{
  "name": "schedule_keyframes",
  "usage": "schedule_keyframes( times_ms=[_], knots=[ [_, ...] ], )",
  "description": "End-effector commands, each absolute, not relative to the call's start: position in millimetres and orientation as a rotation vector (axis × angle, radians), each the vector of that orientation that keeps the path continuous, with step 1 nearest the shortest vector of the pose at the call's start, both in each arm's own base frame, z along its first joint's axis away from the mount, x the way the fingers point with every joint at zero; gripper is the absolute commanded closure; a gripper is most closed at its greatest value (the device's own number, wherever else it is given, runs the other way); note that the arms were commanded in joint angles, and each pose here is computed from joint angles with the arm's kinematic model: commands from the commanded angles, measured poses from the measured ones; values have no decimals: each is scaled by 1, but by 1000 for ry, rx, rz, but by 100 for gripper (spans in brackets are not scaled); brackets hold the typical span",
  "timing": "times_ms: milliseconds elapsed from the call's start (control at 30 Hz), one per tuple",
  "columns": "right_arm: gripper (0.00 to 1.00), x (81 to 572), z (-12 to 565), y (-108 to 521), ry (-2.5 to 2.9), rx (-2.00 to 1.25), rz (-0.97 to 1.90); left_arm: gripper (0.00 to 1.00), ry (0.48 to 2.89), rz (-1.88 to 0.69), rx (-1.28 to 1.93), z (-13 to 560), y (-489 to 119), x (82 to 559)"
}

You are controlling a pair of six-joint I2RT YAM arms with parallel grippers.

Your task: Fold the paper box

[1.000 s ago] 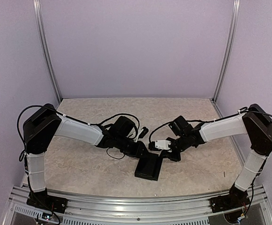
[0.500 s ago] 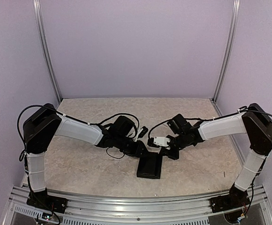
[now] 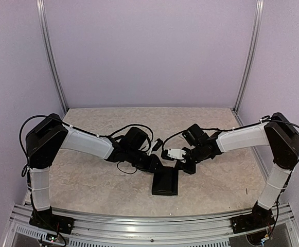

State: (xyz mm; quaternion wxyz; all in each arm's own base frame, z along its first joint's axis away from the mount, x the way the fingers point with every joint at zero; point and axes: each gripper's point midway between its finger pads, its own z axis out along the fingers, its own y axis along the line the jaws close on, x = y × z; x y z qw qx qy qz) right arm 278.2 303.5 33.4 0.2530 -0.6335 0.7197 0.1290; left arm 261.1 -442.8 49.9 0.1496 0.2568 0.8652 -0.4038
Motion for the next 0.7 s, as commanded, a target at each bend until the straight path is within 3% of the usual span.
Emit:
schedule_keyframes(
  times_ms=[0, 367, 667],
  knots=[
    [100, 278, 55, 336, 1845, -1722, 402, 80, 2646, -1064, 769, 3, -428, 243],
    [100, 284, 50, 324, 1892, -1682, 330, 80, 2644, -1061, 768, 3, -425, 242],
    [100, 271, 55, 353, 1894, -1703, 487, 80, 2655, -1059, 774, 0, -429, 243]
  ],
)
